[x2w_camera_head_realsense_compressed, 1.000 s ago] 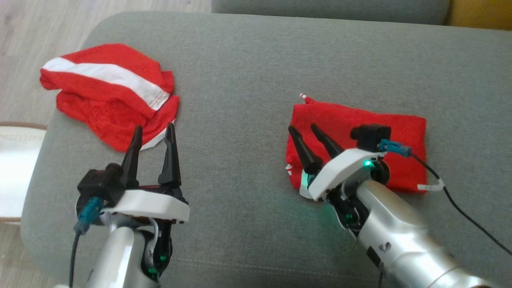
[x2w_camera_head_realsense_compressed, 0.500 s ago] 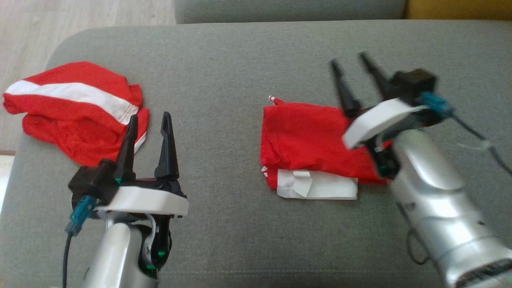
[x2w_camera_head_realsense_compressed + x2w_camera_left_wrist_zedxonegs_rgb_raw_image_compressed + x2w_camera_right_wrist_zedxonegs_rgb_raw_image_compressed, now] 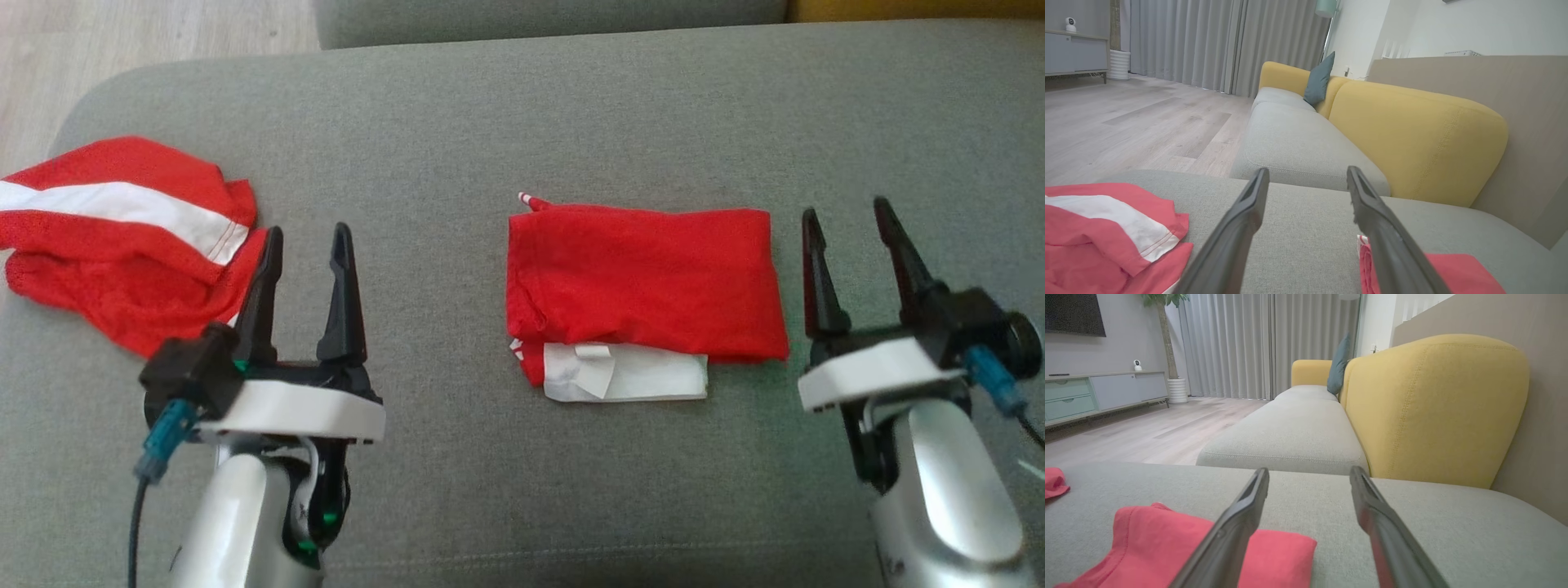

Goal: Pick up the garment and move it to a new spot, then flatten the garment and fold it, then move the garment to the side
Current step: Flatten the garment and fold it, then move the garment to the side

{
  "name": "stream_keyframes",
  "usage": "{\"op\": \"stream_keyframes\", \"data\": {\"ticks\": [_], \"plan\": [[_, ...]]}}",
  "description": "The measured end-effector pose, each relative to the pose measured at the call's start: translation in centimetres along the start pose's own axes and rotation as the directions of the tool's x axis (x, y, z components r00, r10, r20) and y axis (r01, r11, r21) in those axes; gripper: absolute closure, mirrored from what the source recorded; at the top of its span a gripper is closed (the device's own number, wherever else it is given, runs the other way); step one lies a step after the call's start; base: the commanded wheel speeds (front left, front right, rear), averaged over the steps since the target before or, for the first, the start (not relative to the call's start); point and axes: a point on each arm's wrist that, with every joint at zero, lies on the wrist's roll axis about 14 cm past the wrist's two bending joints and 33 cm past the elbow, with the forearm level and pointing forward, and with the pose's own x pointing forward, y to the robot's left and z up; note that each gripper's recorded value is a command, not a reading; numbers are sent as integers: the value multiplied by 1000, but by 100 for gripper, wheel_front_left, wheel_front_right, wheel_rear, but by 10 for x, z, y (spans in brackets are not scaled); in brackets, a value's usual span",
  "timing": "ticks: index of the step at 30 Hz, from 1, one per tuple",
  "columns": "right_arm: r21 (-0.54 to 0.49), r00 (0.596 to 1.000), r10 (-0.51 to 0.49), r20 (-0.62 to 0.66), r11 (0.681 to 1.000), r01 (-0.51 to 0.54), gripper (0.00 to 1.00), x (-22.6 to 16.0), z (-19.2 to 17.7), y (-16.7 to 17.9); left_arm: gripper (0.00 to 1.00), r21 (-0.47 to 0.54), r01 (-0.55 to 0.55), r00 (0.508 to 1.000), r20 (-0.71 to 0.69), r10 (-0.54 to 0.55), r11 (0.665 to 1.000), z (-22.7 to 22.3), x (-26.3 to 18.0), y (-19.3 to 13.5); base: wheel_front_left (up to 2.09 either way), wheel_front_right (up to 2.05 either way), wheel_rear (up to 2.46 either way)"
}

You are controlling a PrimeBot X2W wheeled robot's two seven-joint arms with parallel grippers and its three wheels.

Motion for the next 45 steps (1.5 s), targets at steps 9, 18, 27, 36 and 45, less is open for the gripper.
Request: {"op": "stream_keyframes", "data": {"ticks": [9, 18, 27, 36, 45], "plan": [[20, 999, -39, -26, 999, 40, 0, -20, -11, -6, 0, 18, 2, 999, -35, -1, 1000, -11, -10, 1, 0, 0, 0], [139, 989, -46, -138, 988, 65, 0, -21, -36, -3, 0, 17, -2, 999, -47, 2, 1000, -15, -10, 3, 0, 0, 0], [299, 922, 13, -387, 948, 112, 0, -8, -111, 16, 0, 16, -8, 994, -108, 10, 1000, -40, -2, 10, 0, 0, 0], [321, 886, 89, -454, 945, 69, 0, 7, -142, 42, 0, 26, -39, 991, -129, 42, 999, -50, 5, 24, 0, 0, 0], [235, 894, 82, -441, 972, 27, 100, 23, -143, 37, 0, 26, -39, 989, -139, 42, 999, -57, 10, 26, 0, 0, 0]]}}
